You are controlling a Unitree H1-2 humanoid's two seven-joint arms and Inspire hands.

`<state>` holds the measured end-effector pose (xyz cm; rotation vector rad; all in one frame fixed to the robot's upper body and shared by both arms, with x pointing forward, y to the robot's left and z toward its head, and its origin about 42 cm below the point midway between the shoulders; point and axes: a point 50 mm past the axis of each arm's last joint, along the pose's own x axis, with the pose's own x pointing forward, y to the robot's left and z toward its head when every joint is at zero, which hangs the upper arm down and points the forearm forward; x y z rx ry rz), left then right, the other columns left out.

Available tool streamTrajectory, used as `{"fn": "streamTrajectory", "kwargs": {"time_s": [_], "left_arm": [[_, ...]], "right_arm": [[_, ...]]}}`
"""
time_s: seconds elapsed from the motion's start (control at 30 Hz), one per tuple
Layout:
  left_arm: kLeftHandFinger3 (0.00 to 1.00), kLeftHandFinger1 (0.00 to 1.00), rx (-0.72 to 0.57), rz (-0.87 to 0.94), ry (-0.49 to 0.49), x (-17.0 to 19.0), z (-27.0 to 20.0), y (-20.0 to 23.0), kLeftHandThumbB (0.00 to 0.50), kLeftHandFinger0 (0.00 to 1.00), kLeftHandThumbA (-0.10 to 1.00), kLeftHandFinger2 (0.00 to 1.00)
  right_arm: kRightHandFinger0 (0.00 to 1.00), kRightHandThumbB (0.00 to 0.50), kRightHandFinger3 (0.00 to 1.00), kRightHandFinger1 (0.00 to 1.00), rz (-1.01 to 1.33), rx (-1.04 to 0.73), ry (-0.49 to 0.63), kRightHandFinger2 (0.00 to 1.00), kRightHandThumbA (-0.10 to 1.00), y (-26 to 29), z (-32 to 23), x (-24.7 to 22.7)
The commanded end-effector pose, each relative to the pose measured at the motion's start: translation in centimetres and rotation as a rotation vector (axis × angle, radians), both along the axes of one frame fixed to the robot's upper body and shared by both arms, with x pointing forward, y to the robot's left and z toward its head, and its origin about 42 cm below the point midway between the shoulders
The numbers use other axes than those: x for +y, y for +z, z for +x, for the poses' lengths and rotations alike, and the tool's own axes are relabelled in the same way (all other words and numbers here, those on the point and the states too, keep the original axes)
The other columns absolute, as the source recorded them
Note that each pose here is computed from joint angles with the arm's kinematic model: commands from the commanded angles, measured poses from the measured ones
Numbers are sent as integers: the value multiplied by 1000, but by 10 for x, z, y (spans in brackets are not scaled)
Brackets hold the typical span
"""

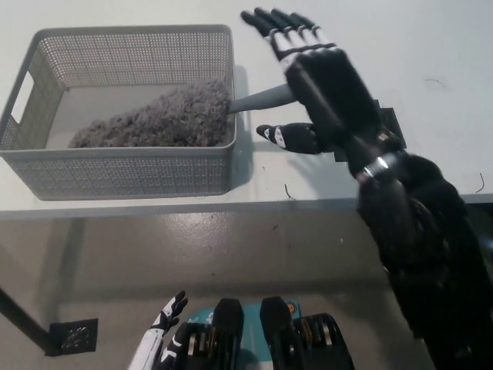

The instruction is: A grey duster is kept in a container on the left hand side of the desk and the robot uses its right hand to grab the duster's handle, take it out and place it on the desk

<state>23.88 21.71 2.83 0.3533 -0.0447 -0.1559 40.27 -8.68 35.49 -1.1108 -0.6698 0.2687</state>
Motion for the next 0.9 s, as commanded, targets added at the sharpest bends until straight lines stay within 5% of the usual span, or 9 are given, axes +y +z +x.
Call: {"fn": "streamTrajectory", "kwargs": {"time_s": [0.0,0.6,0.87], "left_arm": [[1000,1000,-153,9,-24,3,5,21,120,1000,1000,1000],[1000,1000,-169,44,-60,5,10,25,114,1000,1000,1000],[1000,1000,-159,37,-78,2,8,25,105,1000,1000,1000]], "right_arm": [[1000,500,1000,1000,-201,128,-226,1000,1000,11,43,9],[1000,500,1000,1000,-284,188,-370,1000,1000,18,99,-2],[1000,500,1000,1000,-239,112,-301,1000,1000,58,103,57]]}}
